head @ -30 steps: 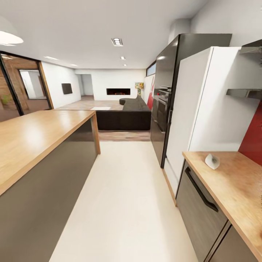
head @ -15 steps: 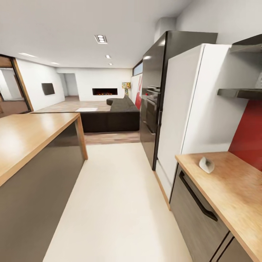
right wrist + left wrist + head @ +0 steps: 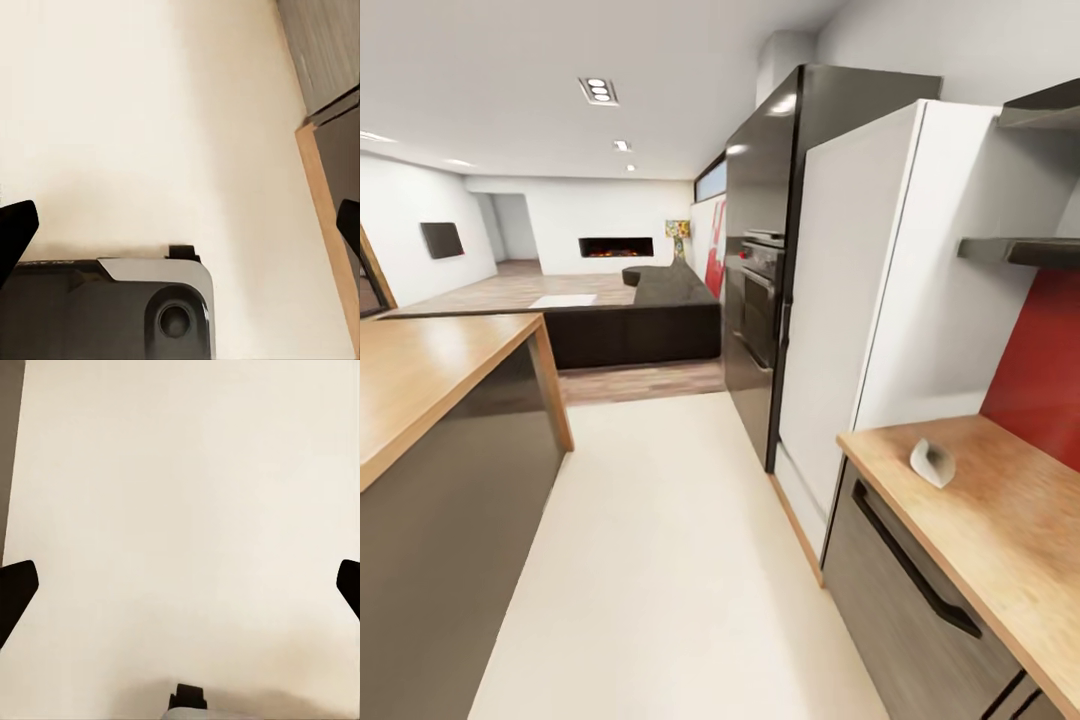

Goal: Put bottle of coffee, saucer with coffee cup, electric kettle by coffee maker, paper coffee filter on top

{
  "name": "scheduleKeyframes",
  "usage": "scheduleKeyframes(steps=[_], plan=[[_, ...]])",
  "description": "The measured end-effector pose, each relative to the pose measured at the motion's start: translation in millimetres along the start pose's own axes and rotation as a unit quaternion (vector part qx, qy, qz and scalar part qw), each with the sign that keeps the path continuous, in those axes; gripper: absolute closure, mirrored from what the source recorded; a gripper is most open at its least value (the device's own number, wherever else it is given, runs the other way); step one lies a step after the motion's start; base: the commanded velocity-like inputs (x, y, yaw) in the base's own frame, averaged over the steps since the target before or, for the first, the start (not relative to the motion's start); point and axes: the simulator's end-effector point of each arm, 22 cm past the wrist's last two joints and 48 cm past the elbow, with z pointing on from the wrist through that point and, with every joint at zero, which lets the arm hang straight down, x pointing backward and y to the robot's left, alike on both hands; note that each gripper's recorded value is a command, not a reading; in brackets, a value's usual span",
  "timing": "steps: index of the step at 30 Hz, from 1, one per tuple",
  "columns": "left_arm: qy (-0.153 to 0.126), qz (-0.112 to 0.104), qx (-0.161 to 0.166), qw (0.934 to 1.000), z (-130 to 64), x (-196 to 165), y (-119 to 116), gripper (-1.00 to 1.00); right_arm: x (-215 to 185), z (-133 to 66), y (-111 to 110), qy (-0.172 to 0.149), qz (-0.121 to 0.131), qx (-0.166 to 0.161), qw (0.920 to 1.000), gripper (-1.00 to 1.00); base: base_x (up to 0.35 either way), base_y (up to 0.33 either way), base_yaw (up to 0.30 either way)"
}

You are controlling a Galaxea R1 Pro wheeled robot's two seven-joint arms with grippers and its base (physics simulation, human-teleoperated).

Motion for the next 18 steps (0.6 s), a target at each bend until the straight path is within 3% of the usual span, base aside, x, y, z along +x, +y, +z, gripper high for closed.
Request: scheduleKeyframes(steps=[18], plan=[[0.011, 0.0, -0.003, 0.9999, 0.9, 10.0, 2.0, -1.0, 9.3, 0.3, -0.2, 0.012, 0.0, 0.0, 0.9999, -1.0, 0.291, 0.157, -0.158]])
